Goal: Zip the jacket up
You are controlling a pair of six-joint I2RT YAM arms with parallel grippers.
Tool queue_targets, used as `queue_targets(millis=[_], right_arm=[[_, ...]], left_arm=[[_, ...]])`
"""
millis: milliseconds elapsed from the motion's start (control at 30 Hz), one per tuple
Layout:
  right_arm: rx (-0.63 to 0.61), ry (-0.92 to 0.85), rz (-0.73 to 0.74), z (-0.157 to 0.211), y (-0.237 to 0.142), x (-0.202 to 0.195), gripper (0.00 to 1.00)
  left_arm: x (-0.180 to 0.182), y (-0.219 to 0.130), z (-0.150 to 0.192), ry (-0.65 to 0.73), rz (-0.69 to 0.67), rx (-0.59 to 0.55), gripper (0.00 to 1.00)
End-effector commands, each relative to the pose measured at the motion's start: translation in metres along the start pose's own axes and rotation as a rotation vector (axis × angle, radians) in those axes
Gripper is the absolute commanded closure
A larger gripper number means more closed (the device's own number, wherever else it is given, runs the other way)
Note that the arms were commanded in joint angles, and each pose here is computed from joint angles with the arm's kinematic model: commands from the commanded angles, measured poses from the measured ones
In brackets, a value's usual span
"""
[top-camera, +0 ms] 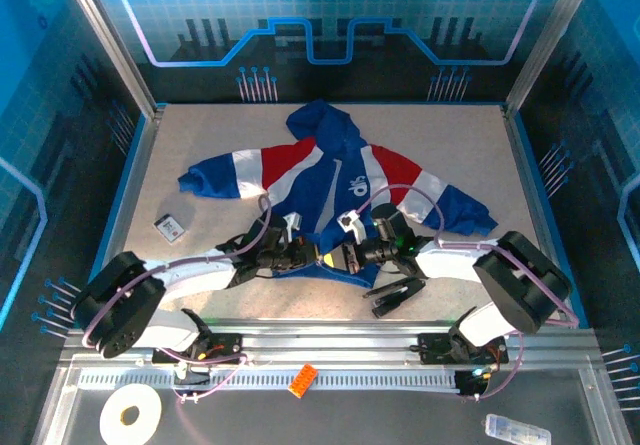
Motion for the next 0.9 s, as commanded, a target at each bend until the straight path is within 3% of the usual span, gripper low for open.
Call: queue_targets(millis=[0, 133, 267, 467, 667, 867], right_arm=[[-0.063, 0.012, -0.026, -0.012, 0.003, -0.002, 0.96], [-0.029, 0.061, 0.112, -0.007, 0.005, -0.017, 0.76], [-0.011, 0.056, 0.157, -0.004, -0.001, -0.017, 0.66], [0.014, -0.004, 0.053, -0.006, -0.002, -0.003, 0.67], [0.041, 0.009, 0.039, -0.008, 0.005, -0.007, 0.84], [0.072, 0.010, 0.062, -0.007, 0.007, -0.009, 0.80]], left_arm=[[-0.008, 0.005, -0.002, -0.006, 0.067, -0.005, 1.00], [-0.006, 0.008, -0.002, -0.002, 0.048, 0.009, 1.00], [-0.002, 0.012, 0.000, -0.007, 0.028, 0.029, 1.00], [0.001, 0.016, 0.001, -0.010, 0.025, 0.039, 1.00], [-0.001, 0.016, -0.001, 0.002, 0.020, 0.043, 1.00], [-0.002, 0.012, -0.003, 0.005, 0.009, 0.036, 1.00]])
Point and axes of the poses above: each hand's point on the last joint's axis, 136 mm out from that joint toward the fingers, its own y axis out along the fingers, its own x axis along the line the jaws close on, z = x × y, the point moved 9 cm from there along -y, back along the fingers, and after that the axes turned 6 degrees about y, right-handed, at the moved point
